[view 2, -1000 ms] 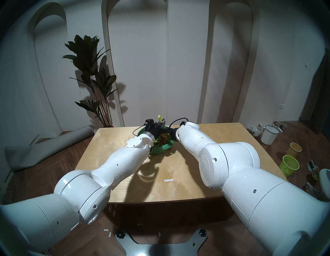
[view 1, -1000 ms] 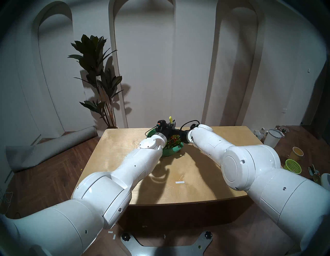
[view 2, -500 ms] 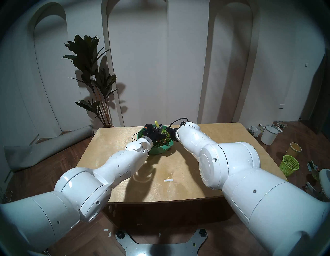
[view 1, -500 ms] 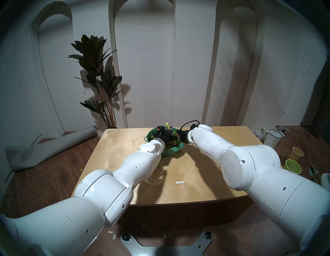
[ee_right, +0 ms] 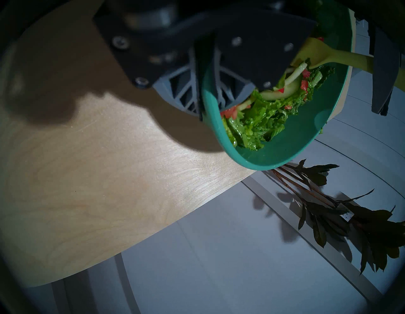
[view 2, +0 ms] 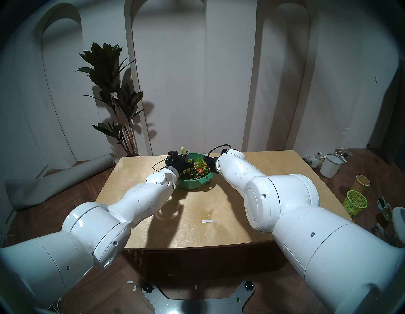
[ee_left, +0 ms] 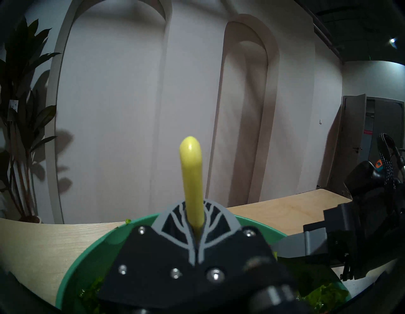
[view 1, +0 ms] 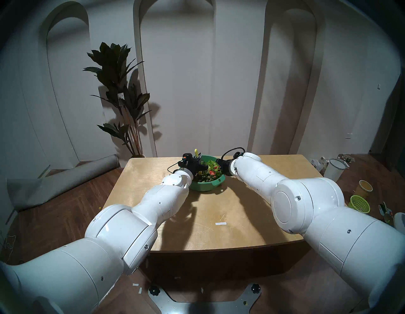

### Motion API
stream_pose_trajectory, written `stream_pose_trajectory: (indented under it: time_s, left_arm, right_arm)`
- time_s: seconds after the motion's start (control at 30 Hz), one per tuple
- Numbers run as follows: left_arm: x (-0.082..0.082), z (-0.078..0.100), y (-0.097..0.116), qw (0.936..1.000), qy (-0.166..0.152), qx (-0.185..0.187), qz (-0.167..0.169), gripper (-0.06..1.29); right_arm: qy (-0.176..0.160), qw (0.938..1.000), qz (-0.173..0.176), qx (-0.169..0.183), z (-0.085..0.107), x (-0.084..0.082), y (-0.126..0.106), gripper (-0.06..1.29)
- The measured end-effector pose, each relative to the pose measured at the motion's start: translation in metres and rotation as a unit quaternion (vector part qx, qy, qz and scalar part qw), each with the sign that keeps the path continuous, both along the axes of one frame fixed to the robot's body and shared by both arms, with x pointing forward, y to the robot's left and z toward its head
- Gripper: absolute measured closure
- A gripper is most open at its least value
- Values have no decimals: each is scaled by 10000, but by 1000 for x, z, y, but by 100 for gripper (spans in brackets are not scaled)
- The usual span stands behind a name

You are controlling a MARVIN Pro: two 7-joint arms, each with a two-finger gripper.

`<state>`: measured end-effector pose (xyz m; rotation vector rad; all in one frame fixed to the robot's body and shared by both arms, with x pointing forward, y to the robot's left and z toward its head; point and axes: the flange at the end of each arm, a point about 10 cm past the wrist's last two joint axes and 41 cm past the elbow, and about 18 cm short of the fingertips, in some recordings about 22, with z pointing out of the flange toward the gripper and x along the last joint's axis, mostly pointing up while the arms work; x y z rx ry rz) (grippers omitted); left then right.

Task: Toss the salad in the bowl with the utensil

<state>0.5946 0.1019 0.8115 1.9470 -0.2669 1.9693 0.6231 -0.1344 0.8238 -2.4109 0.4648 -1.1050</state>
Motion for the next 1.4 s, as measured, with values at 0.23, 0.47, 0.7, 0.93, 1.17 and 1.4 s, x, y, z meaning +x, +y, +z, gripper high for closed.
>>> stream_pose_trajectory:
  time_s: [0.23,0.47,0.7,0.93,1.17,1.4]
  left_arm:
    - [-2,11,-7,9991,-265,-320,-99,126]
    - [-12,14,-15,9965,-526,-629,-150,126]
    - [-22,14,-5,9938,-837,-723,-100,126]
    - [-30,16,8,9918,-1117,-615,-82,126]
    - [-41,19,16,9899,-1318,-515,-80,126]
    - [-52,17,14,9914,-1244,-382,-143,126]
  right_arm:
    - [0,10000,0,0,0,0,0,113]
    - [2,10000,0,0,0,0,0,113]
    - [-5,10000,1,-4,1,0,0,113]
    - [-25,10000,14,-16,3,1,1,119]
    - [-54,10000,34,-23,6,3,2,119]
    - [-70,10000,45,-25,8,3,3,119]
